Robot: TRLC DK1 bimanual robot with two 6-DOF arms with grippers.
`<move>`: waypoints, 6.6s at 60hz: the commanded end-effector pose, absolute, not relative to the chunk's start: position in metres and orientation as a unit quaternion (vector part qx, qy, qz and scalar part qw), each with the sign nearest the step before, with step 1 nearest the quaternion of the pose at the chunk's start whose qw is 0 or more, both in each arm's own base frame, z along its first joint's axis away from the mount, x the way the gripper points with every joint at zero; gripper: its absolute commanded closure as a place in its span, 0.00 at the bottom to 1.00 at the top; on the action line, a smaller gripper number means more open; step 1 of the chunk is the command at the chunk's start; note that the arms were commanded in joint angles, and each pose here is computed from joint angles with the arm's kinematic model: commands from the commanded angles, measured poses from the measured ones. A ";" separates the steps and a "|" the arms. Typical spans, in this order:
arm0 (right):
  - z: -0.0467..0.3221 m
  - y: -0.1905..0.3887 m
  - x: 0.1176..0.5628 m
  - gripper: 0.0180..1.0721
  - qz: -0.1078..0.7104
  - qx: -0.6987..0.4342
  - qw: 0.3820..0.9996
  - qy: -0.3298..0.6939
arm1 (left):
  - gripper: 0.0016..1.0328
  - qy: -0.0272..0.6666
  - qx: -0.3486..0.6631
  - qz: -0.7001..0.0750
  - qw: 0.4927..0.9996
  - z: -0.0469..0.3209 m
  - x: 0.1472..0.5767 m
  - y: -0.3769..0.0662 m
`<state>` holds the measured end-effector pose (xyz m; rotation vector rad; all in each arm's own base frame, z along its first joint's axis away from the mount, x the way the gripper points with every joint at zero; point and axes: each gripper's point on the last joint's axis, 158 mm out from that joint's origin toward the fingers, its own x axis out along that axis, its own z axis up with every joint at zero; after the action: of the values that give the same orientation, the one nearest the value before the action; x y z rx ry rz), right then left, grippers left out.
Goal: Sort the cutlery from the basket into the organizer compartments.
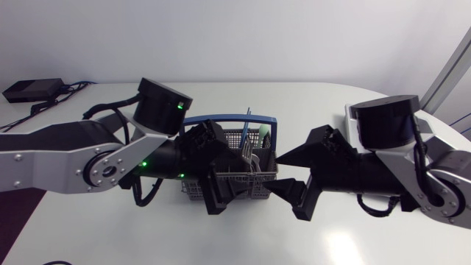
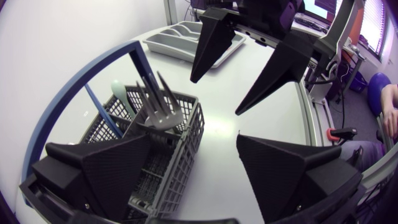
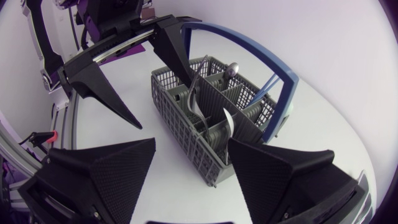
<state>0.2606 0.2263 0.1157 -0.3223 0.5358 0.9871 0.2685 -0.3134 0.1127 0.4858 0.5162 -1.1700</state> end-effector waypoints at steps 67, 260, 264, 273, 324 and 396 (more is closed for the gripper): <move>0.088 0.265 0.303 0.94 0.396 -0.232 0.861 0.221 | 0.08 0.185 0.249 -0.518 0.797 0.132 0.252 -0.260; 0.209 0.000 0.342 0.94 0.029 -0.176 0.964 0.197 | 0.08 0.172 0.307 -0.453 0.819 0.113 0.272 -0.282; 0.184 -0.035 0.365 0.94 -0.011 -0.164 0.956 0.243 | 0.08 0.172 0.307 -0.452 0.820 0.115 0.271 -0.280; 0.157 -0.079 0.399 0.94 -0.068 -0.160 0.939 0.298 | 0.08 0.172 0.307 -0.450 0.821 0.119 0.269 -0.276; 0.116 -0.277 0.463 0.94 -0.230 -0.085 0.887 0.390 | 0.08 0.163 0.310 -0.452 0.820 0.131 0.259 -0.265; 0.004 -0.285 0.509 0.80 -0.216 -0.109 0.832 0.498 | 0.08 0.168 0.311 -0.452 0.819 0.129 0.256 -0.263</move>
<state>0.5111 -0.2835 0.0206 -0.2465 1.0174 -0.4519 0.2604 -0.2694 0.1374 0.6421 0.3477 -0.9622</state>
